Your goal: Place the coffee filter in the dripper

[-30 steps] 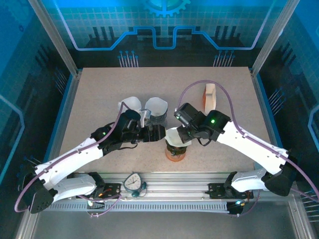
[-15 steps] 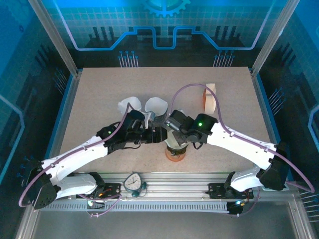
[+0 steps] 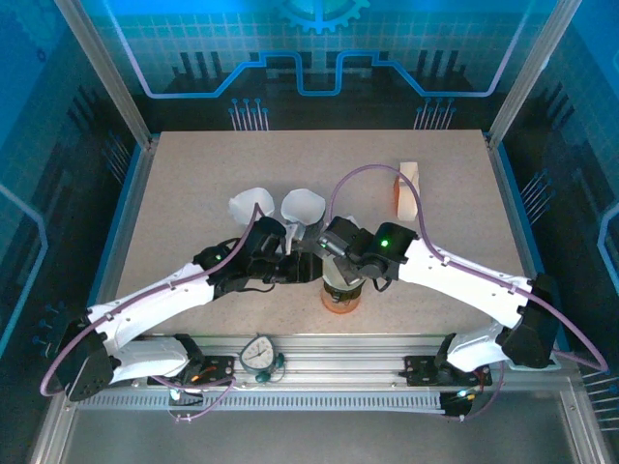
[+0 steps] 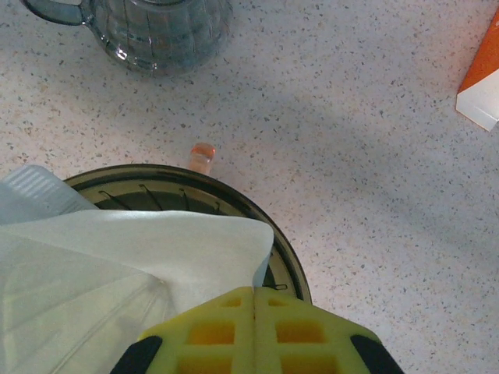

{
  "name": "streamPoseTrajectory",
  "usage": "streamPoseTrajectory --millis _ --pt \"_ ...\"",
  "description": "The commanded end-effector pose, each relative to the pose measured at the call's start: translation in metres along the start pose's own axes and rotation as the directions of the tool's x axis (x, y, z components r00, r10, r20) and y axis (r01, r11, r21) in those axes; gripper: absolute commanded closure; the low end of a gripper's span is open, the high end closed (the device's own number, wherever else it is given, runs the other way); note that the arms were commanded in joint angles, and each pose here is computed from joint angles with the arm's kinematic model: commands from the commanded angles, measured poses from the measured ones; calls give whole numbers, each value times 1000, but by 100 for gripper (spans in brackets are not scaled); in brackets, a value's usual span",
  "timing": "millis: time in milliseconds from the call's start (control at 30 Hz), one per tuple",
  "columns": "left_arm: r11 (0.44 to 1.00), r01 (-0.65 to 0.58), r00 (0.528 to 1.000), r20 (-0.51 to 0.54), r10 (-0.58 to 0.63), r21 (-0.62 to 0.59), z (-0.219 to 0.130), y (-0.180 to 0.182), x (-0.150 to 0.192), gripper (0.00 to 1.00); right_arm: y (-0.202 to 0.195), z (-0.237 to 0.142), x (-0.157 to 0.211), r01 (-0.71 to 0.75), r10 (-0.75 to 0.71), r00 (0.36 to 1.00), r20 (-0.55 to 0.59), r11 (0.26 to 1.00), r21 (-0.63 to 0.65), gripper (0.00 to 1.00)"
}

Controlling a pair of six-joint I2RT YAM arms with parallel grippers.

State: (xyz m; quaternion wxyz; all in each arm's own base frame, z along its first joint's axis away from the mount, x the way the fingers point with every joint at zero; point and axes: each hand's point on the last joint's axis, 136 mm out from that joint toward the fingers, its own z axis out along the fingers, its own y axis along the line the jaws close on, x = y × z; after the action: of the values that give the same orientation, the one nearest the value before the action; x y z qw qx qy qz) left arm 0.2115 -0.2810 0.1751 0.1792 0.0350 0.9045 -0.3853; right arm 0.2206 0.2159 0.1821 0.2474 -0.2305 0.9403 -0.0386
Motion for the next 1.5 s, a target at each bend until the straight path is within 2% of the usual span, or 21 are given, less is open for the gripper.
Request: streamPoseTrajectory --millis 0,133,267,300,400,533,733,833,1233,1300,1367,1467 --pt "999 -25 998 -56 23 -27 4 9 13 47 2 -3 -1 -15 15 1000 16 1000 -2 100" --pt "999 -29 998 -55 28 -26 3 7 12 47 -3 -18 -9 -37 38 997 64 999 -14 86" --pt "999 -28 998 -56 26 -27 4 8 12 47 -8 -32 -10 -78 84 993 82 994 -75 59" --pt "999 -29 998 -56 27 -28 4 8 12 47 -9 -34 -9 -88 96 993 71 991 -102 56" --pt "999 -31 998 -53 29 -29 3 8 12 47 -6 -34 -2 -104 111 993 28 978 -180 60" --pt "999 -28 998 -53 26 -31 3 9 12 47 -8 -28 5 -96 95 995 -16 978 -185 65" --pt "999 -29 998 -49 27 -36 3 10 12 47 -9 -19 9 -86 81 996 -37 982 -166 85" --pt "999 -27 998 -50 25 -37 4 11 12 47 -8 -13 12 -84 77 996 -49 984 -157 91" --pt "999 -18 998 -58 15 -41 9 15 15 47 -6 -4 15 -91 83 995 -56 984 -151 93" --pt "999 -18 998 -58 16 -41 9 15 15 47 -9 -11 9 -96 94 995 -22 983 -154 88" --pt "999 -18 998 -58 15 -42 9 16 15 47 -14 -20 4 -101 103 995 10 983 -153 77" --pt "999 -18 998 -56 16 -41 10 16 15 47 -21 -29 1 -110 116 993 37 984 -140 47"
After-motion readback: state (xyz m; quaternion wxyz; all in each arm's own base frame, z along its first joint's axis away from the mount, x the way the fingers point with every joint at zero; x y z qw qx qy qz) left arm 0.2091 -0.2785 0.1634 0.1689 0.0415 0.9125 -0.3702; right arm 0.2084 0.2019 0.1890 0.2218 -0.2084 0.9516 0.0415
